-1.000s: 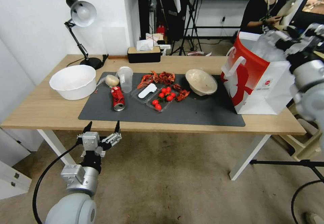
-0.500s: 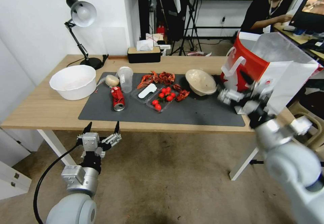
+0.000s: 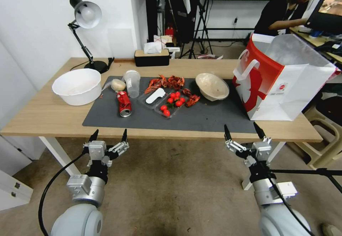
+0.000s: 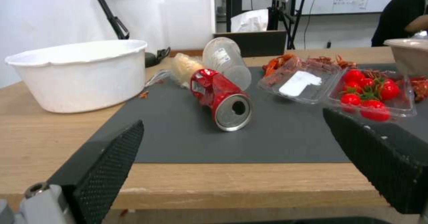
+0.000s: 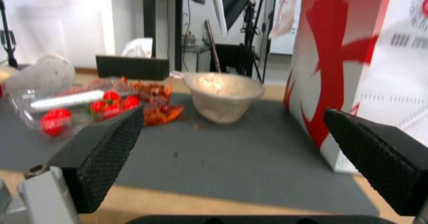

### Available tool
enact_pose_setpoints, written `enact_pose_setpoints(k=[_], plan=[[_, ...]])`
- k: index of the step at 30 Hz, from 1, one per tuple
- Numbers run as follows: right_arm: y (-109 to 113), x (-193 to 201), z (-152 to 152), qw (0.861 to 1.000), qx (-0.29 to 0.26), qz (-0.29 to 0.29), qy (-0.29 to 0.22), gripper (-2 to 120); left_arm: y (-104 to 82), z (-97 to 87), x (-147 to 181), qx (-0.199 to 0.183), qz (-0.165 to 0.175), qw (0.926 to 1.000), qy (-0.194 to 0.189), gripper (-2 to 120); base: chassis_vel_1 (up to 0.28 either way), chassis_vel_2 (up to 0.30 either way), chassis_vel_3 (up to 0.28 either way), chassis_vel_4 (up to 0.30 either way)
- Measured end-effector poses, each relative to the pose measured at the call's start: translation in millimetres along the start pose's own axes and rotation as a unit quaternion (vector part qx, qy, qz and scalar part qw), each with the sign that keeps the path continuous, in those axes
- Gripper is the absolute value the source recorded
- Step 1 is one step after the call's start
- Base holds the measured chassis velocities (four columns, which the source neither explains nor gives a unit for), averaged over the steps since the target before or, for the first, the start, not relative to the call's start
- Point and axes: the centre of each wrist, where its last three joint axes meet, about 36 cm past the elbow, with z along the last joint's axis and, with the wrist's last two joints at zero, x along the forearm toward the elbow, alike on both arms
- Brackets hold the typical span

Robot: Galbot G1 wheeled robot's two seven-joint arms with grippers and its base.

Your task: Pick up the trash from the table and place it into the takeout bag.

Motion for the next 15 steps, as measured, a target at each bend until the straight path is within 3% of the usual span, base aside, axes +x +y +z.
enact_pose_setpoints(k=[15], plan=[[4,-8,7,1.0,-0.014,0.017,0.01,100,3.9,4.9,-2,-0.004,-0.001,1.0,0.002,100,0.0,0.0,0.0,0.0]])
